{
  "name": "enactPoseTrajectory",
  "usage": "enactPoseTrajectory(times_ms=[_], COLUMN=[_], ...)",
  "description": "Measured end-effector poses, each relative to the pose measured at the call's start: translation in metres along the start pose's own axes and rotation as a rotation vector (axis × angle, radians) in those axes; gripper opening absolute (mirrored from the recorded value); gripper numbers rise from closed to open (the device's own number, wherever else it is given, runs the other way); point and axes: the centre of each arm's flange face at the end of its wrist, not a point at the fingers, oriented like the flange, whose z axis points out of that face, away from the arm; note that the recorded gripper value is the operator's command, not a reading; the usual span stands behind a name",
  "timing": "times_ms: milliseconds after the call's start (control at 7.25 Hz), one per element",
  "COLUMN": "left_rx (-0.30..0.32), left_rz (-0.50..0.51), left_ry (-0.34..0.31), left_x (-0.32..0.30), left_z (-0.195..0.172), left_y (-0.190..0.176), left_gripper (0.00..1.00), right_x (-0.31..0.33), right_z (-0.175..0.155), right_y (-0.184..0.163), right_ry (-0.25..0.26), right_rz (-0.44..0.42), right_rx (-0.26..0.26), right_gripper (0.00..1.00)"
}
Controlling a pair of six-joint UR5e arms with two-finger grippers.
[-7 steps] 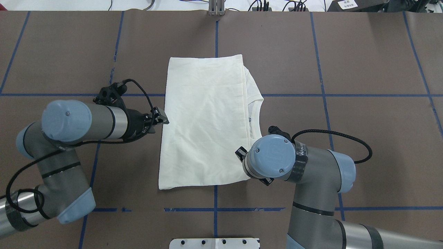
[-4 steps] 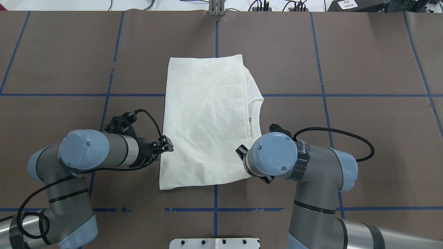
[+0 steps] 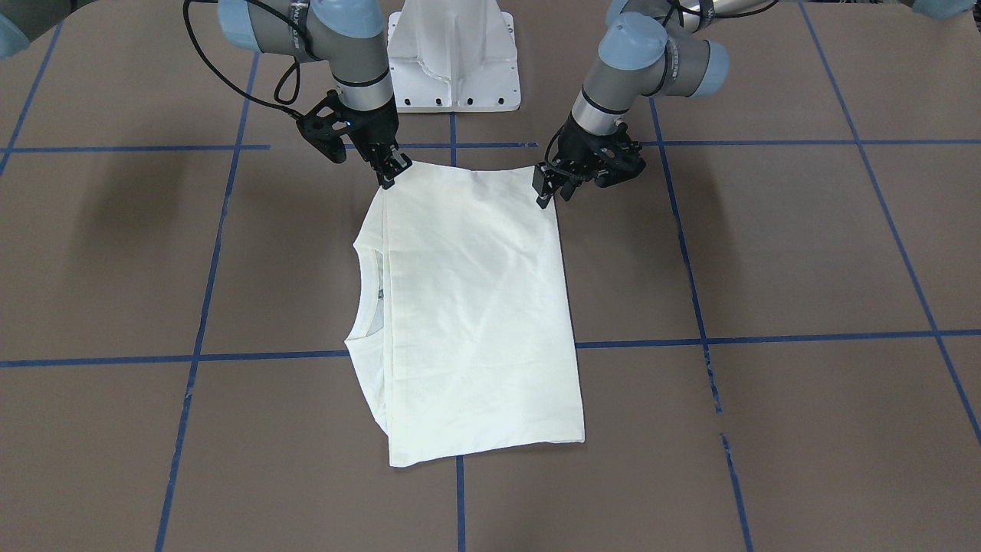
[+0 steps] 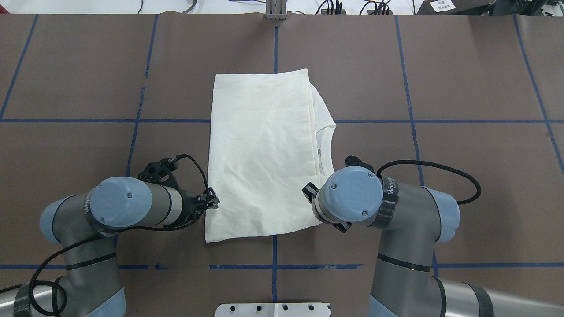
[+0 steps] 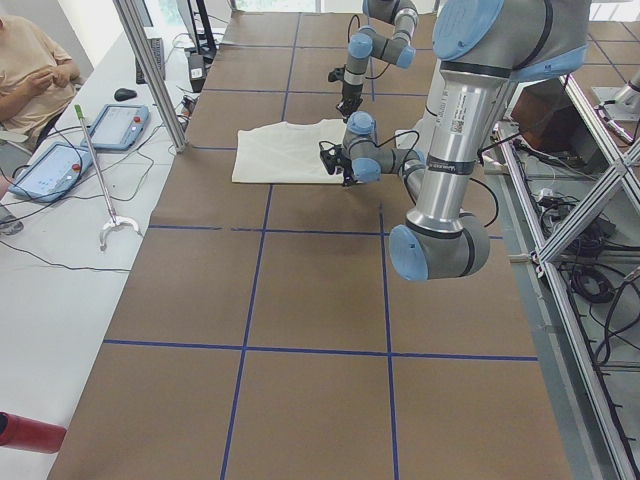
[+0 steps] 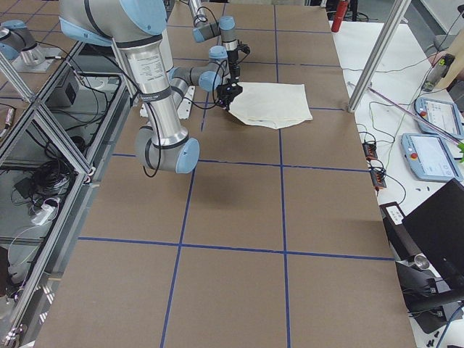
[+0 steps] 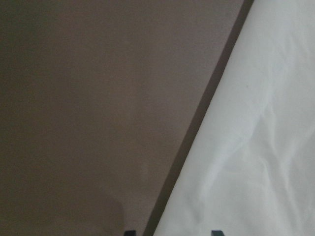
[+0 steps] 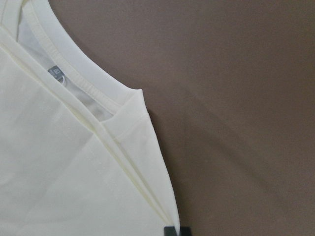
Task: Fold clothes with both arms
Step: 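Lift the shirt edges with both grippers and fold them toward the far side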
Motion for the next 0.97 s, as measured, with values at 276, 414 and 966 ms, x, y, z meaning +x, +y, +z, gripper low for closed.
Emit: enactPoseTrajectory(times_ms=[276, 414, 966], left_rx=[-0.031, -0.043, -0.046], left_rz=[-0.002, -0.003, -0.016], left_ry=[-0.016, -0.018, -0.052], left_x=[-0.004, -0.003, -0.002], left_z=[0.004, 0.002, -0.009], left_y=[0.023, 0.031, 0.043], left_gripper=[0.29, 0.0, 0.0], right_x=[0.0, 0.0, 0.0], right_z=[0.0, 0.0, 0.0], right_y=[0.0, 0.0, -0.001], right_ry=[-0.001, -0.001, -0.001], right_rz=[0.0, 0.0, 0.002], right_rx=[0.0, 0.0, 0.001], right_gripper=[0.0, 0.0, 0.0])
